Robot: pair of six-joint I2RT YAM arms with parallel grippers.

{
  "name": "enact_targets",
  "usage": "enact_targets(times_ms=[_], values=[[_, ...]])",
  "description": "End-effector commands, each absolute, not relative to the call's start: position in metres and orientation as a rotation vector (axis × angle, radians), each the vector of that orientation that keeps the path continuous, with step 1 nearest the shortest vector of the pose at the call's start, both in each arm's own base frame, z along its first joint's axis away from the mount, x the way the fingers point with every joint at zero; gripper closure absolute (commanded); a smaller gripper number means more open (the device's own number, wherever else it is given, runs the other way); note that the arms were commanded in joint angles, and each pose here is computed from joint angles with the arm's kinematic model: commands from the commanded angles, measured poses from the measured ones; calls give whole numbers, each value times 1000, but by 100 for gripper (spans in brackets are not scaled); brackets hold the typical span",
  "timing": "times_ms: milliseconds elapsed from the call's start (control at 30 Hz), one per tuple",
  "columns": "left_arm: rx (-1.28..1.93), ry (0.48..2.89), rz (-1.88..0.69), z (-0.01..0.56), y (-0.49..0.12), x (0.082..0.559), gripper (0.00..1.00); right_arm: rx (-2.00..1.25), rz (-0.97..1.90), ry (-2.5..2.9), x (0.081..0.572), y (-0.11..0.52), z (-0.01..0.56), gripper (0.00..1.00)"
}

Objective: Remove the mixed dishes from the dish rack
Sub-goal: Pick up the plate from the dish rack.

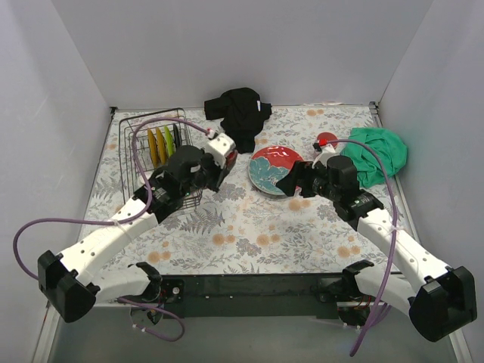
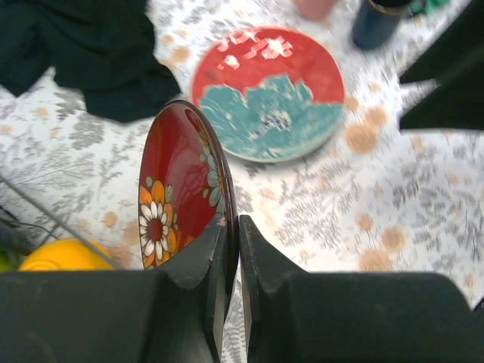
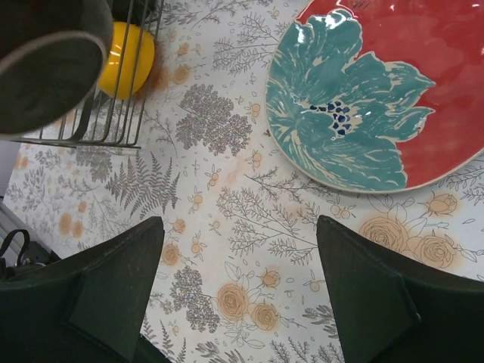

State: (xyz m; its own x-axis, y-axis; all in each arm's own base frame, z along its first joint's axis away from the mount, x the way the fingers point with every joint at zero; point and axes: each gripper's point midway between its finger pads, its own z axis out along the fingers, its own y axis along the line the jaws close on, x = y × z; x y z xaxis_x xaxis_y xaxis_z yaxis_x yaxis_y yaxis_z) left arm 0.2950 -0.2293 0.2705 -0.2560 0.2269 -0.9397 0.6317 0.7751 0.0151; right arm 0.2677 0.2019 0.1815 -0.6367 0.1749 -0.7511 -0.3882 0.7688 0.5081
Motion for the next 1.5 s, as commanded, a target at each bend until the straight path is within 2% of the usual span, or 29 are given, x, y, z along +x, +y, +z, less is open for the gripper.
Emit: enact_targets(times_ms=[0, 367, 567, 800, 967, 1133, 1167, 1233, 1267, 1367, 1467], values=[[800, 1719, -311, 275, -247, 276, 100, -133, 906, 2032, 268, 209, 222, 11], [1129, 1602, -103, 220, -317, 212, 100, -65, 1006, 2072, 262, 218, 228, 13], [1210, 1550, -2, 198, -342, 202, 100, -58, 1012, 2145, 261, 221, 213, 15], [1242, 1476, 42, 194, -364, 197, 100, -66, 1018, 2307, 253, 226, 166, 17], [1249, 1445, 43, 192, -371, 192, 100, -81, 1032, 2388, 246, 229, 143, 22], [1246, 1433, 48, 188, -373, 192, 100, -89, 1058, 2428, 243, 232, 131, 42], [1248, 1431, 50, 187, -373, 192, 100, -91, 1067, 2421, 243, 233, 132, 52], [1247, 1433, 49, 184, -374, 192, 100, -82, 1068, 2423, 244, 233, 131, 62], [1247, 1433, 49, 183, -374, 193, 100, -82, 1070, 2417, 244, 234, 132, 72], [1235, 1443, 47, 180, -373, 193, 100, -63, 1062, 2416, 246, 233, 131, 89], [1202, 1459, 45, 180, -372, 195, 94, -23, 1046, 2391, 250, 231, 133, 99]])
